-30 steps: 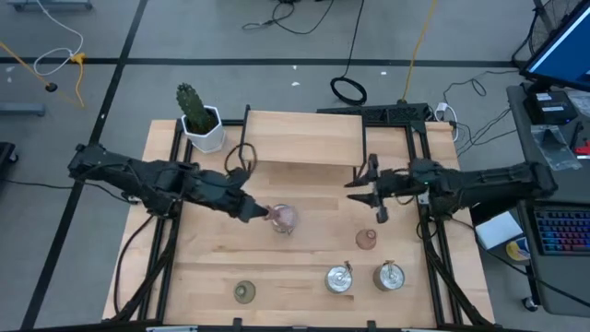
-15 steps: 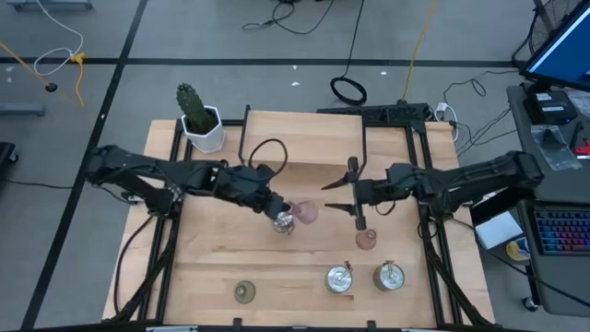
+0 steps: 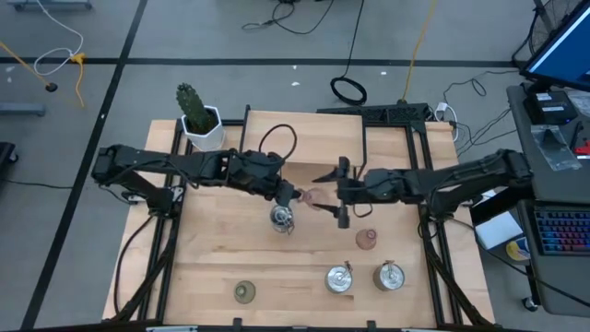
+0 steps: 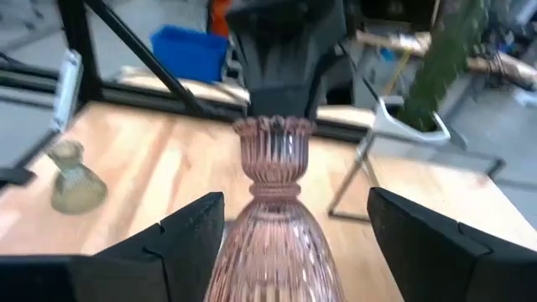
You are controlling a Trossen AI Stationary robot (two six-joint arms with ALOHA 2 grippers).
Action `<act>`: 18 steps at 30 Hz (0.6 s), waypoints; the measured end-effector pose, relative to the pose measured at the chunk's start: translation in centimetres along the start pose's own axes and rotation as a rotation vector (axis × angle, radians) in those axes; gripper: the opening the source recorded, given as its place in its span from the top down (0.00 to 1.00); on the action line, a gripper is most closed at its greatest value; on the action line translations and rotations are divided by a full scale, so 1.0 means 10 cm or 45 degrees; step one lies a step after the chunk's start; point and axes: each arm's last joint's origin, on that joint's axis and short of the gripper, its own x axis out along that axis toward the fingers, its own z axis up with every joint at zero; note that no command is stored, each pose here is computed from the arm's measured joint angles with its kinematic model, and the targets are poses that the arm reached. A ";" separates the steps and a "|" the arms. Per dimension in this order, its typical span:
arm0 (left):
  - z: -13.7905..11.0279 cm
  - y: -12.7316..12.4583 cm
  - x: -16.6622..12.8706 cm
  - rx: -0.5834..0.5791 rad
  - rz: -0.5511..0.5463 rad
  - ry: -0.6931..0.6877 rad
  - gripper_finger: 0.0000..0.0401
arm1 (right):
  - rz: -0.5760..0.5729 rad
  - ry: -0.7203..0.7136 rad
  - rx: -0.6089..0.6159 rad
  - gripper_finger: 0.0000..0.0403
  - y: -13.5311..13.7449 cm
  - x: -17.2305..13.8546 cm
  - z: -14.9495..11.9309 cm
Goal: Pick & Place candle stick holders
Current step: Put the left red candle holder on the shelf
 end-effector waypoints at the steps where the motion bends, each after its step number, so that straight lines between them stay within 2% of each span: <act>1: 0.00 0.00 0.00 0.002 0.002 -0.003 0.96 | -0.009 0.023 -0.003 0.28 0.00 0.02 0.03; 7: 0.00 0.00 0.00 0.010 0.001 -0.005 0.96 | -0.037 0.068 -0.013 0.28 -0.02 0.13 0.17; 13: 0.00 0.00 0.00 0.019 0.018 -0.032 0.96 | -0.033 0.152 -0.030 0.28 -0.01 0.27 0.16; 18: 0.00 0.00 0.00 0.027 0.020 -0.031 0.96 | -0.030 0.148 -0.018 0.28 0.01 0.34 0.19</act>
